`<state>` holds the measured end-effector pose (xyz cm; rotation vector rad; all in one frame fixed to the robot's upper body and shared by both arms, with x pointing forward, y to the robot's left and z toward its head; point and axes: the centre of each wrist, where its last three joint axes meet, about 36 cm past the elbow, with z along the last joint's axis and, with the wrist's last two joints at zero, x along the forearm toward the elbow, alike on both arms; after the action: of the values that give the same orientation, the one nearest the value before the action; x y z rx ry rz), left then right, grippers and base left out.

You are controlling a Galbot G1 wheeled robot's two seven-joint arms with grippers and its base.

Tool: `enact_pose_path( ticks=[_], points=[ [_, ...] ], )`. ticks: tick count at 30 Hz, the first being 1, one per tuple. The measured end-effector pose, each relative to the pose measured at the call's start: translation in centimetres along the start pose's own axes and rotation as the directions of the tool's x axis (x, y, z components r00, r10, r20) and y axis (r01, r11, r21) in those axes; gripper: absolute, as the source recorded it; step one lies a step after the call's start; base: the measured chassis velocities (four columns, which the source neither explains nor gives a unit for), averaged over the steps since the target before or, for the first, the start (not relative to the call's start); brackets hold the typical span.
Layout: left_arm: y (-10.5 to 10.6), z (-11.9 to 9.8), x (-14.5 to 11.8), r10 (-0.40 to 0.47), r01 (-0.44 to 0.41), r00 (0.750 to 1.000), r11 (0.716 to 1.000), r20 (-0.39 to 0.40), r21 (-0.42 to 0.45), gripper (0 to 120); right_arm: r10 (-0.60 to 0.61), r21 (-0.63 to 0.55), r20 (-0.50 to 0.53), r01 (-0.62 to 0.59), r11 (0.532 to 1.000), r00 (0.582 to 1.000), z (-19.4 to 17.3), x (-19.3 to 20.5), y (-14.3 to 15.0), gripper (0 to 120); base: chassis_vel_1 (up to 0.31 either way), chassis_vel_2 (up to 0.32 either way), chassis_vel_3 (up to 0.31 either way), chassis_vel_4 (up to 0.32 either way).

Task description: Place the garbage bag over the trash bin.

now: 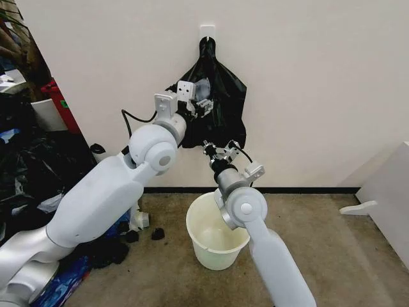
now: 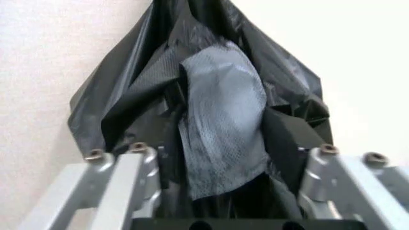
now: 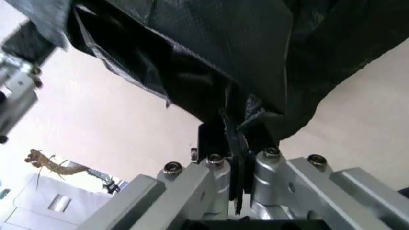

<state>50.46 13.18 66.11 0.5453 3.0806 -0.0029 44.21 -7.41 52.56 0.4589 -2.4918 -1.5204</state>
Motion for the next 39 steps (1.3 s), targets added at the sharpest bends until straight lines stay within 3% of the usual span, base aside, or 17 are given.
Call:
enact_pose_path(
  ticks=[3,4,9,14,35,39],
  points=[
    [-0.1,-0.1,-0.1,0.002,-0.002,1.0,1.0,0.0,0.001,41,0.0,-0.001,-0.001,0.0,1.0,1.0,0.0,0.1,0.0,0,0.0,0.0,0.0,0.0],
    [-0.1,-0.2,-0.1,0.001,-0.001,1.0,1.0,0.001,0.001,32,-0.001,-0.002,-0.001,0.001,1.0,1.0,0.1,0.1,0.0,0,0.0,0.0,0.0,0.0],
    [-0.2,-0.3,-0.1,-0.001,0.001,1.0,1.0,0.002,0.002,22,0.001,0.0,-0.002,-0.001,1.0,1.0,0.1,0.2,0.0,0,0.0,0.0,0.0,0.0],
    [0.0,-0.8,0.7,-0.007,0.007,1.0,1.0,0.013,0.005,0,0.004,0.004,-0.001,-0.004,1.0,1.0,0.1,0.3,-0.2,0,0.0,0.0,0.0,0.0],
    [4.8,-1.0,5.1,-0.064,0.062,0.996,0.997,0.062,0.044,0,0.006,0.027,0.016,-0.006,1.0,1.0,-0.4,1.0,-1.0,0,0.0,0.0,0.0,0.0],
    [5.0,-1.1,4.6,-0.05,0.042,0.996,0.993,0.074,0.106,0,-0.026,0.05,-0.02,0.027,0.998,0.999,-0.5,2.6,-0.8,13,0.0,0.0,0.0,0.0]
  ],
)
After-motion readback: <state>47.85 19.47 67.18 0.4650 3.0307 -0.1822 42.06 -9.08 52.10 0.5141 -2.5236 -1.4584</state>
